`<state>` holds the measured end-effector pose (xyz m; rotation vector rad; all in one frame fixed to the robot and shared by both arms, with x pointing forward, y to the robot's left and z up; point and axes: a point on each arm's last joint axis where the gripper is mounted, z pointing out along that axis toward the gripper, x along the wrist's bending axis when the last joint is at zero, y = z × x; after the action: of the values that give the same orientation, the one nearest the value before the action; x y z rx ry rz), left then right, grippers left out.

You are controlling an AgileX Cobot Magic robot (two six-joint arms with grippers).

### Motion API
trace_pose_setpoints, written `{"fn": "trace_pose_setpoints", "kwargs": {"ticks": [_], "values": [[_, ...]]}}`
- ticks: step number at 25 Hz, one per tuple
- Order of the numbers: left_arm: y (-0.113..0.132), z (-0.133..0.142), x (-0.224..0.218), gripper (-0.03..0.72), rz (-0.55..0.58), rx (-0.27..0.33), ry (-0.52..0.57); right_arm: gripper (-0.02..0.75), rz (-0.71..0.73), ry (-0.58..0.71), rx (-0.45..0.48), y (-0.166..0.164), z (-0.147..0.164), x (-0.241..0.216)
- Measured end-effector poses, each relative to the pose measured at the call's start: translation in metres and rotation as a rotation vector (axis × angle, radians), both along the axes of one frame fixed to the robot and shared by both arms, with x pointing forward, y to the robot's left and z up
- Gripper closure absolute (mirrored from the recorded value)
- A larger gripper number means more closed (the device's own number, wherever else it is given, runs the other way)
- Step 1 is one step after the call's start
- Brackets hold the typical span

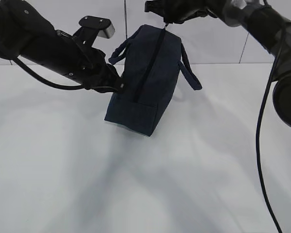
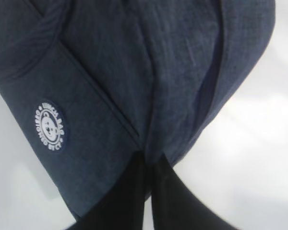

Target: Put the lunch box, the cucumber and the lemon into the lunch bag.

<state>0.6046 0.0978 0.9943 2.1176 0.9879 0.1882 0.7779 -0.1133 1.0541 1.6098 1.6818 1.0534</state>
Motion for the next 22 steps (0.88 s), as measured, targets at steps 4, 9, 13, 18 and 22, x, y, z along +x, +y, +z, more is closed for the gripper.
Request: {"fn": "trace_pose_setpoints", "kwargs": {"ticks": [4, 9, 13, 18, 22], "values": [[0.000, -0.002, -0.004, 0.698, -0.038, 0.017, 0.031, 0.738, 0.004, 0.006, 0.004, 0.001, -0.014, 0.005], [0.001, -0.004, -0.006, 0.698, -0.045, 0.032, 0.060, 0.738, 0.007, 0.005, 0.015, 0.002, -0.019, 0.007], [0.005, -0.004, -0.005, 0.692, -0.013, 0.015, 0.089, 0.738, 0.012, 0.003, 0.032, 0.003, -0.018, 0.007], [0.011, 0.008, -0.001, 0.512, 0.021, -0.028, 0.131, 0.738, 0.014, 0.012, 0.063, 0.003, -0.018, 0.007], [0.016, 0.037, 0.006, 0.370, 0.045, -0.086, 0.127, 0.738, 0.017, 0.018, 0.085, 0.004, -0.018, 0.007]]}}
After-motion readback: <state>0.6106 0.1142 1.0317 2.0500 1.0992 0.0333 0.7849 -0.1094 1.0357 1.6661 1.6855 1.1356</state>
